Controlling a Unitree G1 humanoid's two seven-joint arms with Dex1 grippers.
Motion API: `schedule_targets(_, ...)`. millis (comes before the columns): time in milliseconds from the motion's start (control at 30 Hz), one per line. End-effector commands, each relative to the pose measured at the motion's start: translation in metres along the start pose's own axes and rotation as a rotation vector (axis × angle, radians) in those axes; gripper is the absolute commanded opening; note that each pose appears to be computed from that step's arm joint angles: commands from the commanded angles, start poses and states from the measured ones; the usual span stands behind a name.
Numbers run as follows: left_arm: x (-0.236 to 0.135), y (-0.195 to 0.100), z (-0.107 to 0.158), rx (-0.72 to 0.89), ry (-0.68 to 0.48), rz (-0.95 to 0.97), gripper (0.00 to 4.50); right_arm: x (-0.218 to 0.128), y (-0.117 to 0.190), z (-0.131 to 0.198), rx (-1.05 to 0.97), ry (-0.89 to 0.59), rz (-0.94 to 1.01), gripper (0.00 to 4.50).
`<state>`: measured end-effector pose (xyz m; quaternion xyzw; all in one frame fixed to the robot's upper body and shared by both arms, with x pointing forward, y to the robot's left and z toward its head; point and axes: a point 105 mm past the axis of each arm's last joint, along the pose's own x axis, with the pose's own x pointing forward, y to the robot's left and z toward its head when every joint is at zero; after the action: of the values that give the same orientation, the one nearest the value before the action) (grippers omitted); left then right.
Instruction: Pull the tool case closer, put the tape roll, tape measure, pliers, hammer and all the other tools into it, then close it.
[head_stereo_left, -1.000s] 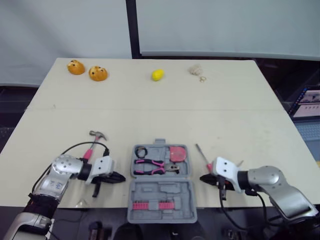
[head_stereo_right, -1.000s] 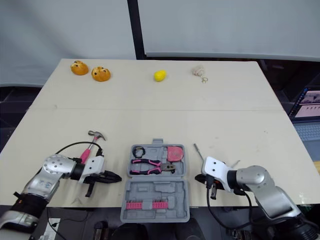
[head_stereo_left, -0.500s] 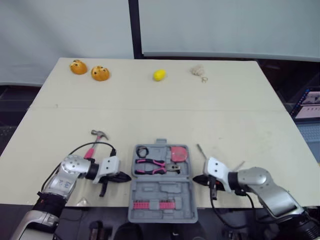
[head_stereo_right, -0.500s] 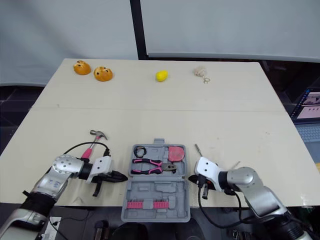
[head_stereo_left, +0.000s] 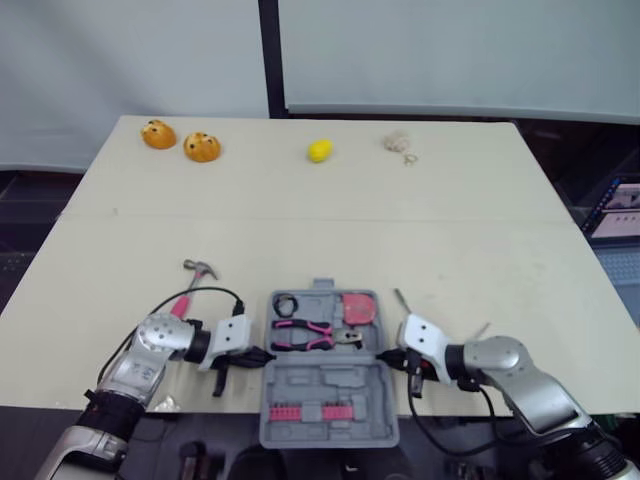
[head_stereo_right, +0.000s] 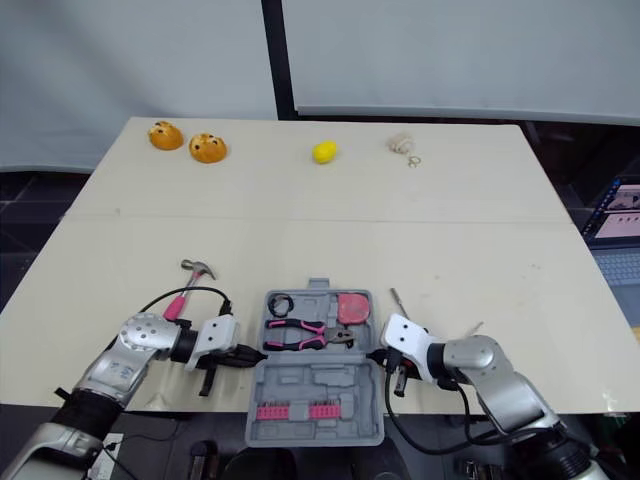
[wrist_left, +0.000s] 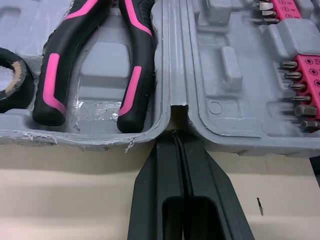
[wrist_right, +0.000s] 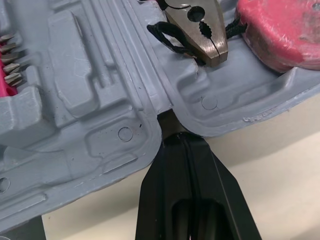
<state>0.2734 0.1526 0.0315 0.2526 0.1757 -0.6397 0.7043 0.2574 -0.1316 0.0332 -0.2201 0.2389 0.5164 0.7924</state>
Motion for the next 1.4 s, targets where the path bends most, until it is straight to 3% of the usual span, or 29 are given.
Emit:
schedule_targets(33,0.005,0.013,0.01,0.018,-0.023,0.034,0.04,0.005,0.003,0.017,-0.029,-0.059,0.02,0.01)
schedule_targets(467,0.005,0.046,0.012,0.046,0.011,0.105,0.04,0.012,-0.041,0.034,-0.049,-0.075,-0.056,0.01)
schedule_targets(833,0.009,0.068,0.014,0.069,0.038,0.134,0.04,0.018,-0.042,0.042,-0.052,-0.095,-0.044,0.01)
schedule_targets(1400,0.01,0.064,0.01,0.07,0.045,0.105,0.04,0.016,-0.052,0.041,-0.055,-0.086,-0.074,0.01)
